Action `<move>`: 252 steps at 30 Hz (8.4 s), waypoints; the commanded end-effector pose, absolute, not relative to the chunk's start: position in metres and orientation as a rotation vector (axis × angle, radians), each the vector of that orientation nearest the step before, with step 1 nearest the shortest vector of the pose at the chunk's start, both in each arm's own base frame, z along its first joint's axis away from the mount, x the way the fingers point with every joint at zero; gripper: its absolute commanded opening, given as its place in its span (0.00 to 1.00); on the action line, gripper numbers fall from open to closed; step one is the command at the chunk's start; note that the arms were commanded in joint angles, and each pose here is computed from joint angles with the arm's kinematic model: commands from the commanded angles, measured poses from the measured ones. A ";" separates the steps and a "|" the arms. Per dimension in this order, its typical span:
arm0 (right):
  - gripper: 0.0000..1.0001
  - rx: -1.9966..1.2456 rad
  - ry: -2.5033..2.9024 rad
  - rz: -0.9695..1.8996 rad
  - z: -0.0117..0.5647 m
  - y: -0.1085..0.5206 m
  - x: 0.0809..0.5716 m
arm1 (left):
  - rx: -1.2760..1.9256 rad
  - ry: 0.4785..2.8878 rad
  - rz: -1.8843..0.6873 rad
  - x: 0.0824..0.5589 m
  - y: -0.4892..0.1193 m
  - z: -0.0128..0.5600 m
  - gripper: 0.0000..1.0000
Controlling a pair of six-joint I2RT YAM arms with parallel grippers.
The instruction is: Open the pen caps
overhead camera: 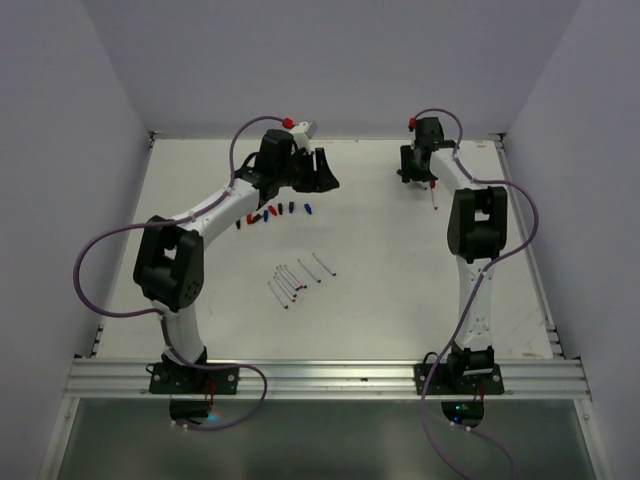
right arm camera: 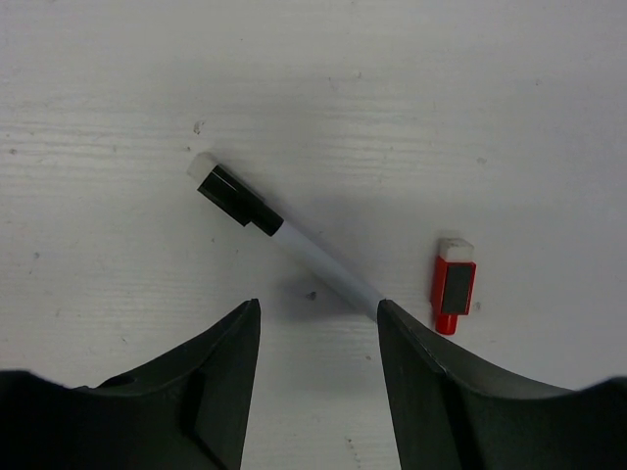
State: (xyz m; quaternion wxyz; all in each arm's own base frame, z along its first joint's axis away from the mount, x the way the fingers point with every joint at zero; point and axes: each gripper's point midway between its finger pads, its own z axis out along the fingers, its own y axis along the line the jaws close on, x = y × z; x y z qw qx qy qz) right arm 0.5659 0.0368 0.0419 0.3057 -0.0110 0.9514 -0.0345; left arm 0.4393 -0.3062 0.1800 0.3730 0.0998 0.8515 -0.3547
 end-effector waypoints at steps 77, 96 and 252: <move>0.00 -0.429 2.179 0.597 0.160 0.257 0.368 | 0.137 2.112 -1.417 0.404 -0.319 0.179 0.55; 0.00 -0.413 2.118 0.596 0.178 0.270 0.372 | 0.154 2.078 -1.501 0.400 -0.335 0.188 0.52; 0.32 0.171 2.193 0.832 0.079 0.319 0.449 | -0.054 2.494 -0.616 0.487 -0.292 0.062 0.40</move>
